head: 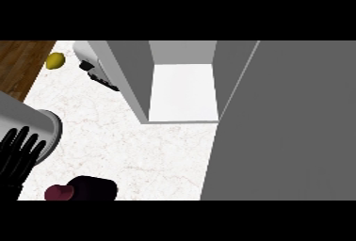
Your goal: Pick up the wine, place it into the cabinet and close the cabinet
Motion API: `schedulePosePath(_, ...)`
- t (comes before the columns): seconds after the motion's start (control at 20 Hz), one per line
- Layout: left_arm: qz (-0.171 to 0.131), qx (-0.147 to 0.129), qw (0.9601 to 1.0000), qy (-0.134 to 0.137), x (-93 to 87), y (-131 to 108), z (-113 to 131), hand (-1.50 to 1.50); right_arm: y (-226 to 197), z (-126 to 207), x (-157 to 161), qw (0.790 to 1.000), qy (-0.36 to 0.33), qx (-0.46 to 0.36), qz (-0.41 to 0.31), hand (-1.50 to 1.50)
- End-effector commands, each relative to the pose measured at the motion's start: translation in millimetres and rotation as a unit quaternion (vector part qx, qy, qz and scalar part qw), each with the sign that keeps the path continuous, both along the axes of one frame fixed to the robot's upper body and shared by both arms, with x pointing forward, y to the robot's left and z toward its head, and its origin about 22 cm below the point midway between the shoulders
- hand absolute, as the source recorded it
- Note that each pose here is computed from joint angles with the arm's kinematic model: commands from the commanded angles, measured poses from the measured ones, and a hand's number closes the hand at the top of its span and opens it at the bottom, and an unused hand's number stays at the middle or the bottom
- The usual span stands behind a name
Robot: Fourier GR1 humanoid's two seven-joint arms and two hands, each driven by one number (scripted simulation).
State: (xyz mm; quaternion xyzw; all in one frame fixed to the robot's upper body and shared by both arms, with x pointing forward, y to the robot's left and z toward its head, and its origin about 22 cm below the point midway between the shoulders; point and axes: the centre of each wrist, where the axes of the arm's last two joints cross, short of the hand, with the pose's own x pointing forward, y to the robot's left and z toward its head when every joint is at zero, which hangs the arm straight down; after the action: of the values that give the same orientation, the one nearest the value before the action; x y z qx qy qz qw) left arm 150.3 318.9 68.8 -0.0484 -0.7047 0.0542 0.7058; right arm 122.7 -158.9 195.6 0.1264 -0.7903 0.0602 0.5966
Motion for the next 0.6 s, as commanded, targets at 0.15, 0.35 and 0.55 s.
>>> schedulePosePath(0.15,0.011,0.004,0.9997,0.022,-19.0,13.9,-47.7,-1.50,-21.6,23.4,-38.0,0.998,-0.053,-0.005,-0.021,-1.50)
schedulePosePath(0.35,0.000,0.015,0.9996,0.022,1.6,21.4,-55.7,-1.50,-10.7,21.0,-38.3,0.999,-0.047,0.005,-0.017,-1.50)
schedulePosePath(0.55,0.001,0.008,0.9996,0.029,-11.2,17.1,-88.1,-1.50,-9.9,17.4,-30.7,0.998,-0.055,0.000,-0.032,-1.50)
